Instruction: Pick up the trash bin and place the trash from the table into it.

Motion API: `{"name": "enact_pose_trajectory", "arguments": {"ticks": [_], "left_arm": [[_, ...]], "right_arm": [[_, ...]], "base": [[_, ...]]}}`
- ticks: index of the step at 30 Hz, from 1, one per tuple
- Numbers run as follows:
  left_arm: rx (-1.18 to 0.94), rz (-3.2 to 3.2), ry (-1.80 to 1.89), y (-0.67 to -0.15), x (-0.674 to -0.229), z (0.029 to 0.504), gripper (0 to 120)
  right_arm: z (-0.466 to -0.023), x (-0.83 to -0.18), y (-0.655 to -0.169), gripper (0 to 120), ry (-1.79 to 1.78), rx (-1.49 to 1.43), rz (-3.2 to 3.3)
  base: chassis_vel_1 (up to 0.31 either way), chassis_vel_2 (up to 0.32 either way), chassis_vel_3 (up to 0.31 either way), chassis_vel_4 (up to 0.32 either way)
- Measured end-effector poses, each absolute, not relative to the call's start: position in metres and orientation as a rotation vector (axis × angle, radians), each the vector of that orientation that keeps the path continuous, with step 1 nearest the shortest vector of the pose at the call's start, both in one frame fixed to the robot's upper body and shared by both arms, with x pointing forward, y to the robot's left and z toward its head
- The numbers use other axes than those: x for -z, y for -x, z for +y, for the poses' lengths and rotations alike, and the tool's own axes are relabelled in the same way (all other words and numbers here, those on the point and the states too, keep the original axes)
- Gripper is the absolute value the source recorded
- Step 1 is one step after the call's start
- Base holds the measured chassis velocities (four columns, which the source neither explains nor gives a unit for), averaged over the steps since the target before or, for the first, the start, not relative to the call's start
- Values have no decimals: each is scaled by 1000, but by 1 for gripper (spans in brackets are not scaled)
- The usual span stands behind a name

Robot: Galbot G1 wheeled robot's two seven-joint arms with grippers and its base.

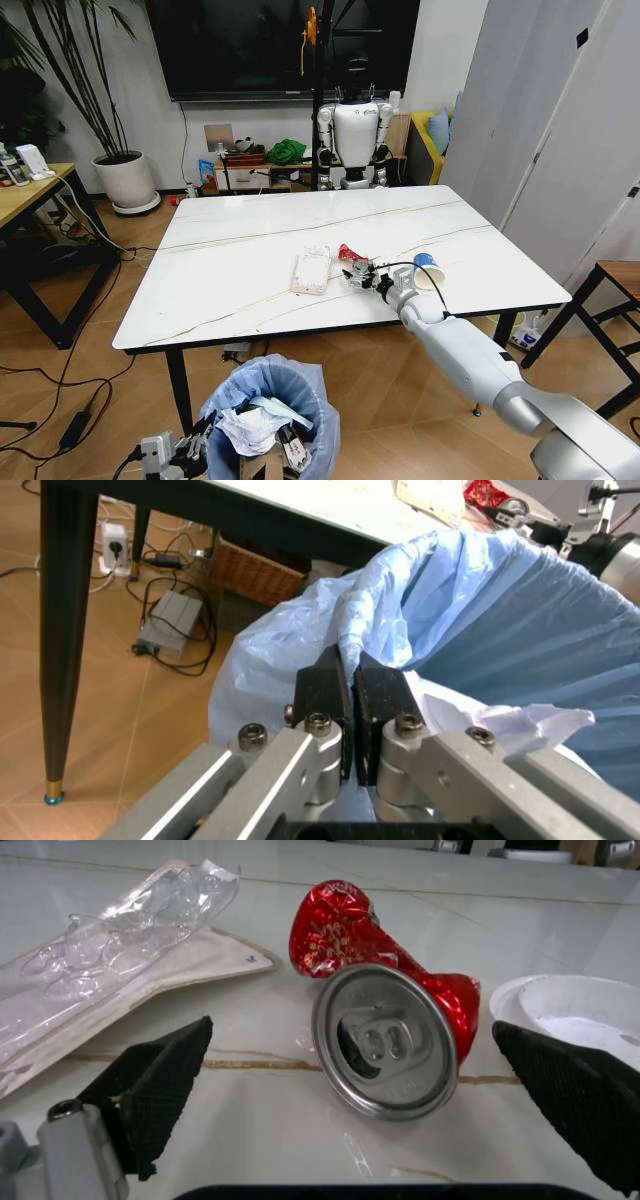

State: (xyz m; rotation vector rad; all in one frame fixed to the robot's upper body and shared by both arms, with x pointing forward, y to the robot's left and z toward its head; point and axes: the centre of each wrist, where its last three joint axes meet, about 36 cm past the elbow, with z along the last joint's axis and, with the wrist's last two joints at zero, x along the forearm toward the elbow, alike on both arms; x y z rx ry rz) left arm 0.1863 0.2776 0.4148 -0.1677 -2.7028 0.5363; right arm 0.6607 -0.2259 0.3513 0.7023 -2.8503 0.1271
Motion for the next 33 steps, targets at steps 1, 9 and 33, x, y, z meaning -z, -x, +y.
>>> {"name": "enact_pose_trajectory", "arguments": {"ticks": [1,9,33], "left_arm": [[-536,-2703,167,-186,-415,278,0],[-534,-2703,166,-186,-415,278,0],[-554,-2697,157,-189,-414,276,0]], "right_arm": [[-225,-351,-661,100,-702,-126,-2851],[-222,-350,-665,76,-688,-115,-2861],[-223,-362,-649,29,-749,-48,-2895]], "base": [[0,0,0,0],[0,0,0,0],[0,0,0,0]]}}
